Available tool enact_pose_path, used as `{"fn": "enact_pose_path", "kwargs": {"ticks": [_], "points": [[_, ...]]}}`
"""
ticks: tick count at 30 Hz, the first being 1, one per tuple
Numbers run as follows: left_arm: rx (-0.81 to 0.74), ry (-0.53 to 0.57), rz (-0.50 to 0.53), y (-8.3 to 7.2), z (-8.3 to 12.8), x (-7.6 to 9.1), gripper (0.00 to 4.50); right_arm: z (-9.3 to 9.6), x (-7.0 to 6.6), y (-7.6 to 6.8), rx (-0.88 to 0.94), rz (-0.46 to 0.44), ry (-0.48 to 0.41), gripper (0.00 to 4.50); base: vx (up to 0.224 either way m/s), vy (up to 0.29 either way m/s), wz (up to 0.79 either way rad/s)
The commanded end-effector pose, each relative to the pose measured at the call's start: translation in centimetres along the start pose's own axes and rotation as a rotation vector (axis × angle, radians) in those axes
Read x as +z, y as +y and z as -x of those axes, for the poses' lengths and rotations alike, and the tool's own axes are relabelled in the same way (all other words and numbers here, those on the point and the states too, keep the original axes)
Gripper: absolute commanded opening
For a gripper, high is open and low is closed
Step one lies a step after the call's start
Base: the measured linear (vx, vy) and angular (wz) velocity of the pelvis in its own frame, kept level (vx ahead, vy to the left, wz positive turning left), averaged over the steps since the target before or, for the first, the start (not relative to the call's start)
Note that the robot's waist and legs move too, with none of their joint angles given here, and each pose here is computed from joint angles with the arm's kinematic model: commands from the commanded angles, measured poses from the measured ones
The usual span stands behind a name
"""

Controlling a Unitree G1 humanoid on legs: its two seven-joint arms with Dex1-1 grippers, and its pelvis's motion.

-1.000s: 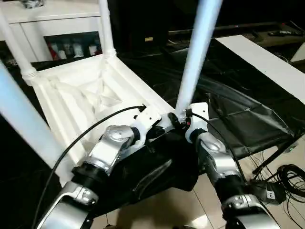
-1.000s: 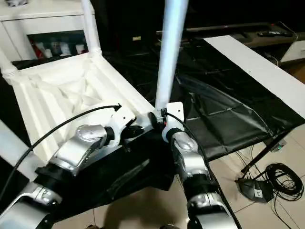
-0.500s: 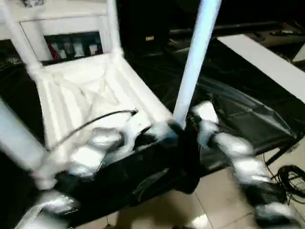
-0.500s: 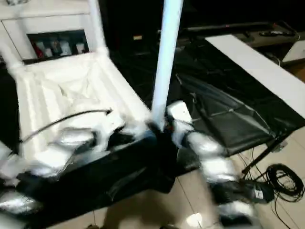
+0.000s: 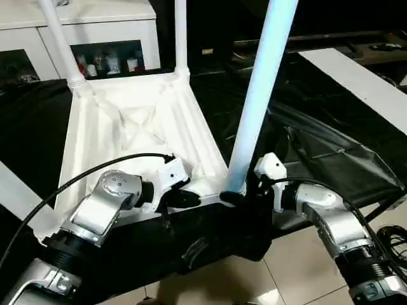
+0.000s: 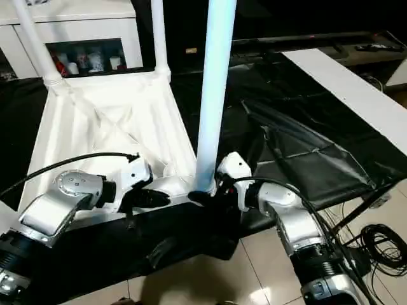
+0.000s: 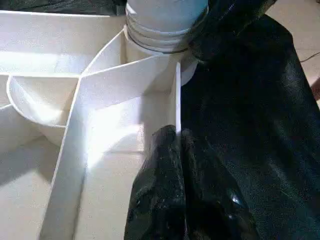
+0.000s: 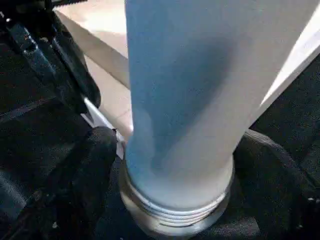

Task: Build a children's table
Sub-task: Rotate leg to tighten

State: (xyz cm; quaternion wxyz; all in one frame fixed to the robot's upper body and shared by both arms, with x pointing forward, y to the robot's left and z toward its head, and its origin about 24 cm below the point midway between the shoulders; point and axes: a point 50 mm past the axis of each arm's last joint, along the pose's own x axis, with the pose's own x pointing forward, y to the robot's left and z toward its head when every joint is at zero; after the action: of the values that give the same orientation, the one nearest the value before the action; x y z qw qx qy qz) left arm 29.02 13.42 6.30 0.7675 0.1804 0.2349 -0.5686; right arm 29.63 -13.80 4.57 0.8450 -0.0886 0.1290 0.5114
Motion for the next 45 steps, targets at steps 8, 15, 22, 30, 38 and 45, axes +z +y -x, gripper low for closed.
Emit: {"fn": "enact_pose_path", "kwargs": {"ticks": [8, 15, 22, 30, 38, 45], "points": [[-0.048, 0.035, 0.024, -0.8, -0.5, -0.8, 0.0, 0.2, 0.4, -0.2, 0.008, -0.002, -0.015, 2.97, 0.0, 0.0, 0.0], [-0.053, 0.036, 0.031, -0.9, -0.5, -0.8, 0.0, 0.1, 0.2, -0.1, 0.012, -0.013, -0.016, 2.68, 0.0, 0.0, 0.0], [0.085, -0.015, 0.075, 0.2, -1.8, -0.4, 0.0, -0.8, -0.6, -1.2, -0.22, -0.082, -0.033, 2.66, 0.0, 0.0, 0.0], [0.329, -0.078, 0.167, 1.9, -5.2, 1.2, 0.0, -4.0, -0.7, -1.9, -0.653, -0.288, -0.097, 2.66, 0.0, 0.0, 0.0], [0.384, -0.108, 0.145, 1.8, -7.2, 2.6, 0.0, -6.8, 0.4, -1.1, -0.696, -0.303, -0.119, 2.66, 0.0, 0.0, 0.0], [0.332, -0.11, 0.093, 1.7, -6.2, 2.2, 0.0, -6.4, 1.9, -0.8, -0.574, -0.251, -0.238, 3.35, 0.0, 0.0, 0.0]]}}
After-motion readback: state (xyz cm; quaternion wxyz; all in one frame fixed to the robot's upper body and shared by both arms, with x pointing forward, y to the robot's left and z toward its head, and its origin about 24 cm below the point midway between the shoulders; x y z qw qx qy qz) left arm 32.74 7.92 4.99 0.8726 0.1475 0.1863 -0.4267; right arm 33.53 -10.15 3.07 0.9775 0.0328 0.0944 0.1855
